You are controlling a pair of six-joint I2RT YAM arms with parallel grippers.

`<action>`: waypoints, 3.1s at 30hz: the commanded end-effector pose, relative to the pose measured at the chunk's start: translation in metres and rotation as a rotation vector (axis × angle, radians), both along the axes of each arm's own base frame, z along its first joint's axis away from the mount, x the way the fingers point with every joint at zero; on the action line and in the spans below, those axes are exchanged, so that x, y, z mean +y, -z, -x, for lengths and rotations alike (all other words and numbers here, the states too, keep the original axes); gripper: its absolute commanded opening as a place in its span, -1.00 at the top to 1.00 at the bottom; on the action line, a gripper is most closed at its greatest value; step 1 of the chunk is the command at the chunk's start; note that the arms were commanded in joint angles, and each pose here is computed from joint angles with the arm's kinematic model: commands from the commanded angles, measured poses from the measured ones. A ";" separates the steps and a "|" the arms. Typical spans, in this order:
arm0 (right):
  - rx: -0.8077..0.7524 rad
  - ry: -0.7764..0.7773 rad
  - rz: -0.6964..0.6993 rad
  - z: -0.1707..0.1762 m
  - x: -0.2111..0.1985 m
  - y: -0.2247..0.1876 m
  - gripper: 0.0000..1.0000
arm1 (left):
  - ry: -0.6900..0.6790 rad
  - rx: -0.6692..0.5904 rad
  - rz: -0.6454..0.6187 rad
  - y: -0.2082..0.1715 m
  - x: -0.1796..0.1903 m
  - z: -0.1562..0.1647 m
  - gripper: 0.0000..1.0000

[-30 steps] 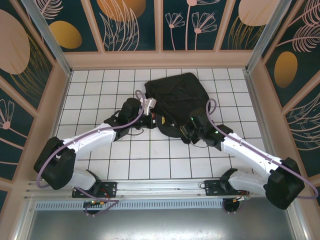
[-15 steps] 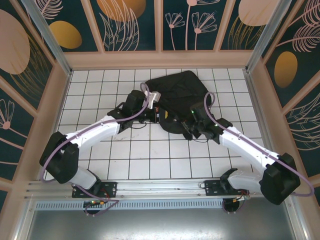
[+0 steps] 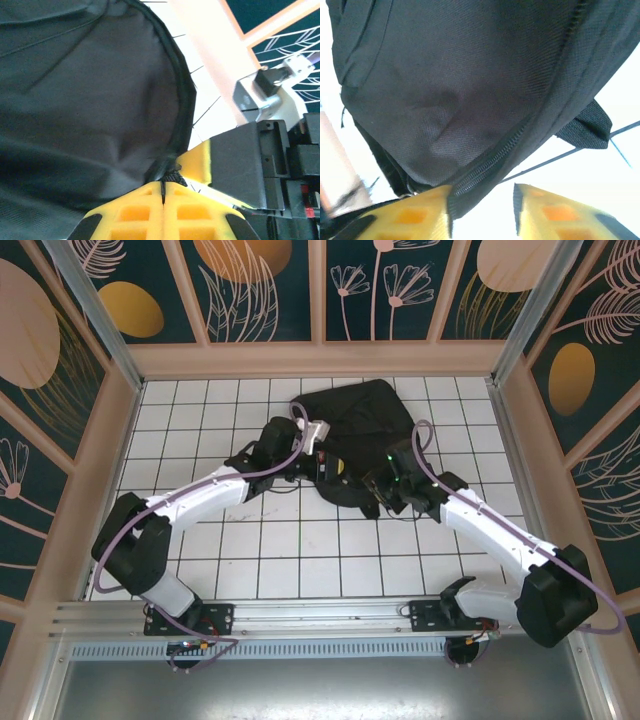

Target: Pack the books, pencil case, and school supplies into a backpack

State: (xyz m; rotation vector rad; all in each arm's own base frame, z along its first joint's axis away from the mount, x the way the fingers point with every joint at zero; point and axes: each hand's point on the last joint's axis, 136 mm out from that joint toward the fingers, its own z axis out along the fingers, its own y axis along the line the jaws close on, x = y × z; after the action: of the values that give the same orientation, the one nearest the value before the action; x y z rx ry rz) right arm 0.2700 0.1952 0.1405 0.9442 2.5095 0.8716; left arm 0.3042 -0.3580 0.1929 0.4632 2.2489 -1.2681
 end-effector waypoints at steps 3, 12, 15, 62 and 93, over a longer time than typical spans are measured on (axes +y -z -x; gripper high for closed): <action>0.013 0.083 -0.134 -0.002 0.008 -0.007 -0.14 | 0.052 -0.070 0.100 -0.034 -0.018 0.000 1.00; 0.092 0.109 -0.178 -0.001 0.022 0.018 -0.05 | 0.066 -0.065 0.114 -0.033 -0.017 0.006 1.00; 0.089 0.117 -0.167 -0.006 0.024 0.023 0.08 | 0.073 -0.060 0.122 -0.033 -0.016 0.009 1.00; 0.102 0.062 -0.023 -0.009 0.019 0.060 1.00 | -0.085 0.084 -0.111 0.014 0.035 0.032 -0.91; 0.094 0.056 -0.005 -0.012 0.030 0.054 1.00 | -0.022 0.357 -0.077 0.067 -0.016 0.037 0.20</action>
State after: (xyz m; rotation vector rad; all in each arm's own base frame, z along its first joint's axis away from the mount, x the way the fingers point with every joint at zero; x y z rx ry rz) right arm 0.2835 0.2265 0.0895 1.0732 2.5294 0.8925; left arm 0.2635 -0.3657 0.1175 0.2325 2.6302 -1.3061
